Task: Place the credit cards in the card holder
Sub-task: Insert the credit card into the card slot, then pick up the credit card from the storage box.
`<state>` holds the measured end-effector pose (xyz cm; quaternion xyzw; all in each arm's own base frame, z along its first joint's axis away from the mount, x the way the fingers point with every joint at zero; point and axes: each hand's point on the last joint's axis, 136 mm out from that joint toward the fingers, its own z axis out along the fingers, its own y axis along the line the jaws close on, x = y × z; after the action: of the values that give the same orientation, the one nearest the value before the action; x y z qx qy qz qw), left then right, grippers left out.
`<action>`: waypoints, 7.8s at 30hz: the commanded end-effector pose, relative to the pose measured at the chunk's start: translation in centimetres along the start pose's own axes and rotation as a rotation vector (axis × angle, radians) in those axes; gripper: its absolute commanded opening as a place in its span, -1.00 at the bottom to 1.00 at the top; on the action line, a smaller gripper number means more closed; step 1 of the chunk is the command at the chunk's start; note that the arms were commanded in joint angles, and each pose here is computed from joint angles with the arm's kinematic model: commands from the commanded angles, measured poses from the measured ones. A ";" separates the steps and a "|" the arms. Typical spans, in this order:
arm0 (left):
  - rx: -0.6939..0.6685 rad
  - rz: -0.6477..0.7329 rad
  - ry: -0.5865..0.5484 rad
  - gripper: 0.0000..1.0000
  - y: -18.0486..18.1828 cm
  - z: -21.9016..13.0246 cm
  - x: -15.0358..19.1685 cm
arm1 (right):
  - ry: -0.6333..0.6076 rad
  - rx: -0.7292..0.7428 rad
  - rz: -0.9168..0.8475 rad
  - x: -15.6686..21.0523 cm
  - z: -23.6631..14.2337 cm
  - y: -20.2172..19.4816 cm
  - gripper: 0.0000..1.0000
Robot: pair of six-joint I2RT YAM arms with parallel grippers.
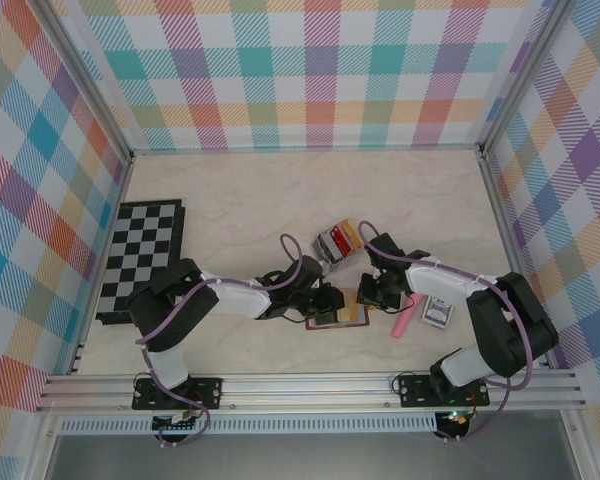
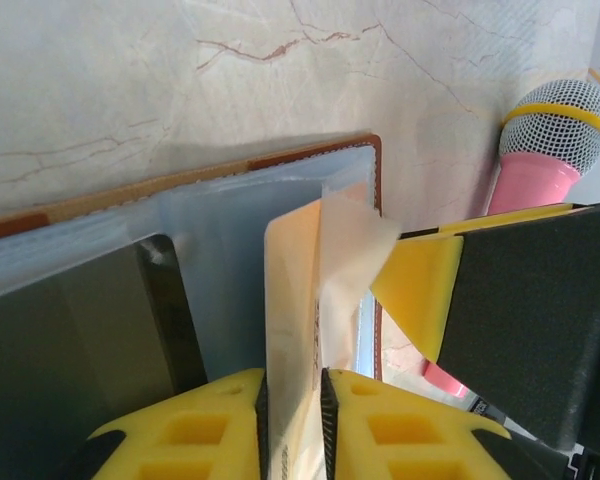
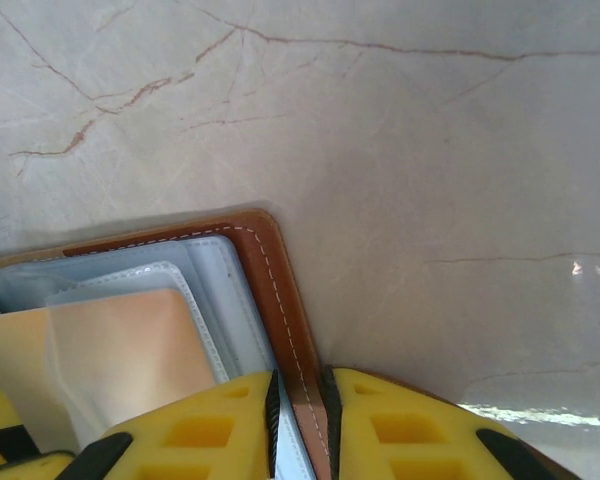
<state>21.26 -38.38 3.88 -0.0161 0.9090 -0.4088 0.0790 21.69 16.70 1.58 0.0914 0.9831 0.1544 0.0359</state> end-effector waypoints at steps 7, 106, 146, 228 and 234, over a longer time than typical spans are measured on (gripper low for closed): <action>-0.091 0.066 0.021 -0.60 0.5 -1.0 0.9 | 0.013 0.018 0.001 0.5 0.8 -0.6 -0.58; -0.170 -0.237 -0.352 0.16 7.0 -12.3 -8.4 | -0.266 0.192 -0.539 -9.3 -6.8 10.7 -0.18; -0.177 -0.269 -0.336 0.22 8.3 -12.0 -8.8 | -0.326 0.494 -0.729 -13.5 -4.1 12.2 -0.29; 0.589 -0.020 -0.259 -1.00 -10.2 -16.2 -10.5 | -0.111 -0.808 -0.090 -5.1 -16.0 14.8 -0.70; 0.597 -0.020 -0.264 -1.00 -10.3 -16.4 -10.5 | -0.066 -0.840 -0.128 -4.2 -16.1 15.0 -0.60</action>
<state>28.99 -32.15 21.63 -0.0733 0.7487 -0.6346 0.1769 27.40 24.46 20.87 0.0473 0.8509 0.5097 0.1183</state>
